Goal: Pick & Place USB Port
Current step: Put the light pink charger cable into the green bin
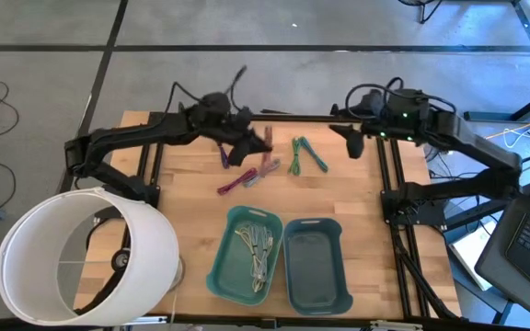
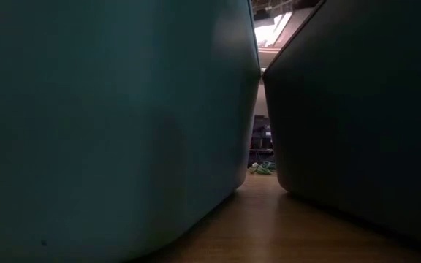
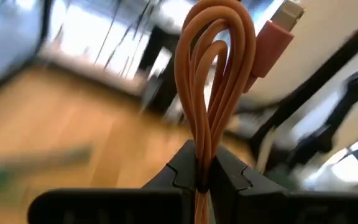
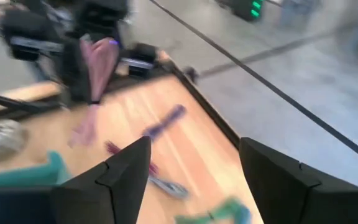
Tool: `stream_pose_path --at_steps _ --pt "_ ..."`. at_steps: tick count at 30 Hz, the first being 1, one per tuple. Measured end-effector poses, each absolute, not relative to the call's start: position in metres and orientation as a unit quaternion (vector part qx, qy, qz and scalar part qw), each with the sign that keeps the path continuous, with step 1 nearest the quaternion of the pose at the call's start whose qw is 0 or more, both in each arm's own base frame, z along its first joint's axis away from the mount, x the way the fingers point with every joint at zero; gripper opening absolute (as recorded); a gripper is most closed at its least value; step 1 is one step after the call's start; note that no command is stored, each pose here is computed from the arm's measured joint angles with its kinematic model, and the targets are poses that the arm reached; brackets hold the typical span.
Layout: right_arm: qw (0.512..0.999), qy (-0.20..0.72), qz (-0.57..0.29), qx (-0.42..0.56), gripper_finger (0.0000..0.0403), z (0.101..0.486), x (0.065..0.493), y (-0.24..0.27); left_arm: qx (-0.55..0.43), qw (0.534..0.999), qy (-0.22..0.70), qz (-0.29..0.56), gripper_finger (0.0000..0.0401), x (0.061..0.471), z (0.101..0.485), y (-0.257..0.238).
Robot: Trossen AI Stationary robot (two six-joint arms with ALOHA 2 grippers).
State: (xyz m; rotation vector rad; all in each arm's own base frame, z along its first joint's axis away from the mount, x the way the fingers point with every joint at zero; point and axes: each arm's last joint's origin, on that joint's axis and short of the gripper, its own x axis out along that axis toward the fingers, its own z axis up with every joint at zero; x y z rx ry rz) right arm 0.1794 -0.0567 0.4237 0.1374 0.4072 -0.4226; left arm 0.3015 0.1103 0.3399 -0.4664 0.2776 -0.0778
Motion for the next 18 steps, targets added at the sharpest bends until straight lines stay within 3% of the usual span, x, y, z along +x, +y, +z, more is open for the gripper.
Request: stream_pose_path --at_steps 4,9,14,18 --pt "0.944 0.210 -0.244 0.066 0.0243 0.425 0.162 -0.054 -0.278 0.922 0.266 0.033 0.0014 0.281 0.323 0.100" --pt "0.945 0.205 -0.252 0.040 0.0234 0.428 0.155 -0.052 -0.378 0.840 0.377 0.094 0.0013 0.269 0.307 0.075" --pt "0.946 0.213 -0.245 0.011 0.0228 0.428 0.155 -0.053 -0.483 0.770 0.405 0.104 0.0013 0.278 0.303 0.039" --pt "0.945 0.223 -0.240 -0.010 0.0227 0.427 0.155 -0.052 -0.542 0.744 0.388 0.046 0.0013 0.289 0.311 0.003"
